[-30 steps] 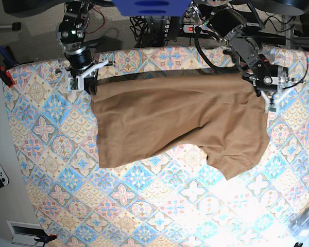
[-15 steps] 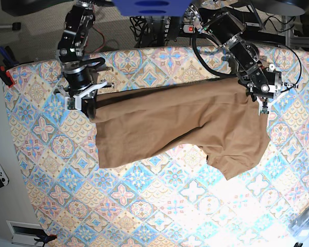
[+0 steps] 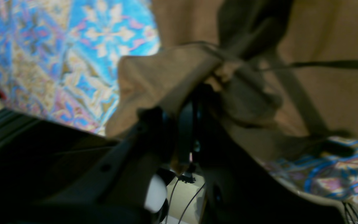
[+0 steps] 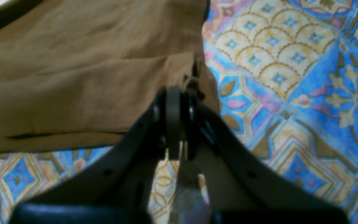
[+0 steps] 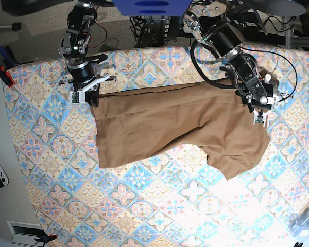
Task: Layout the t-shirt on the table in an organized manner, then fold the t-shirt properly
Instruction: 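Raise the held shirt edge with both grippers and shift it sideways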
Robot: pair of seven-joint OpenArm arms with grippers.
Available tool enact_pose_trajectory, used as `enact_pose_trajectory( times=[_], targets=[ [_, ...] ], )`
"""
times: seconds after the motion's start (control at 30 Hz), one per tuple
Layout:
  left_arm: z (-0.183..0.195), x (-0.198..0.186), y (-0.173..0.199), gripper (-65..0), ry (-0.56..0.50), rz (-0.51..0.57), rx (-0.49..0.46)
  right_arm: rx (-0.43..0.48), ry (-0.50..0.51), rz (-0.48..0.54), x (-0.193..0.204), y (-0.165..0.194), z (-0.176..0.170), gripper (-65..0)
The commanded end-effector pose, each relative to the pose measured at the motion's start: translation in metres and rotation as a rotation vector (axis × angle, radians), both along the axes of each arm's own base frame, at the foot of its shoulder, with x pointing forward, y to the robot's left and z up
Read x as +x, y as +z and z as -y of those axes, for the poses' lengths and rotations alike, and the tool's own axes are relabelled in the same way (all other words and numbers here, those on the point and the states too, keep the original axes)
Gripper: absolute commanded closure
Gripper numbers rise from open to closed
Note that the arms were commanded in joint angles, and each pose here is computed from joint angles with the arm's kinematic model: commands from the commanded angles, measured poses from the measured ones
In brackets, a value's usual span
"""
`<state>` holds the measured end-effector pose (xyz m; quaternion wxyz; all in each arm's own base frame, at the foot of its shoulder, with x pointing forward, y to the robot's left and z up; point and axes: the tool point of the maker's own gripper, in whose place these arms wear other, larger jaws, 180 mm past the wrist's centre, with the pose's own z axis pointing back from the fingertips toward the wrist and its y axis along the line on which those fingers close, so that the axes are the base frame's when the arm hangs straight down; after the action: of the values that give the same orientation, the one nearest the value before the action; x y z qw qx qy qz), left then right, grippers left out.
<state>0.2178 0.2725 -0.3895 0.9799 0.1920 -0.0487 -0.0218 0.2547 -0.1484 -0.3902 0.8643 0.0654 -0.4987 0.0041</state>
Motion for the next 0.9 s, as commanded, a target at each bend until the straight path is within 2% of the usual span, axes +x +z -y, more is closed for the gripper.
enact_pose_trajectory(
  times=[0.0,0.13,0.23,0.33,0.47,0.5,0.7,0.8,0.87],
  targets=[
    [-0.005,0.005,0.006,0.0,0.006,0.012,0.02,0.011,-0.002,0.049,0.006,0.011,-0.001,0.0],
    [-0.026,-0.006,0.008,0.0,0.071,0.014,0.035,0.011,-0.003,0.046,0.005,0.01,0.0,0.0],
    [-0.042,-0.009,0.01,0.0,0.133,0.054,0.009,0.018,-0.004,0.031,0.004,0.004,-0.001,0.0],
    [-0.044,-0.011,0.006,0.0,0.127,0.057,-0.008,0.023,-0.005,0.015,0.003,-0.002,-0.001,0.0],
    [-0.044,-0.013,0.004,0.0,0.126,0.048,-0.006,0.022,-0.006,0.076,0.026,0.015,0.0,0.0],
    [-0.044,-0.013,0.004,-1.8,0.126,0.048,-0.006,0.021,-0.007,0.08,0.028,0.016,0.0,-0.6],
    [-0.043,-0.013,0.004,-35.4,0.126,0.049,-0.006,-0.018,0.015,0.091,0.029,0.022,0.007,-23.6],
    [-0.043,-0.011,0.005,-46.2,0.124,0.053,-0.007,-0.042,0.018,0.115,0.033,0.031,0.014,-30.7],
    [-0.042,-0.009,0.006,-49.4,0.124,0.063,-0.01,-0.045,0.015,0.125,0.034,0.034,0.015,-32.6]
  ],
)
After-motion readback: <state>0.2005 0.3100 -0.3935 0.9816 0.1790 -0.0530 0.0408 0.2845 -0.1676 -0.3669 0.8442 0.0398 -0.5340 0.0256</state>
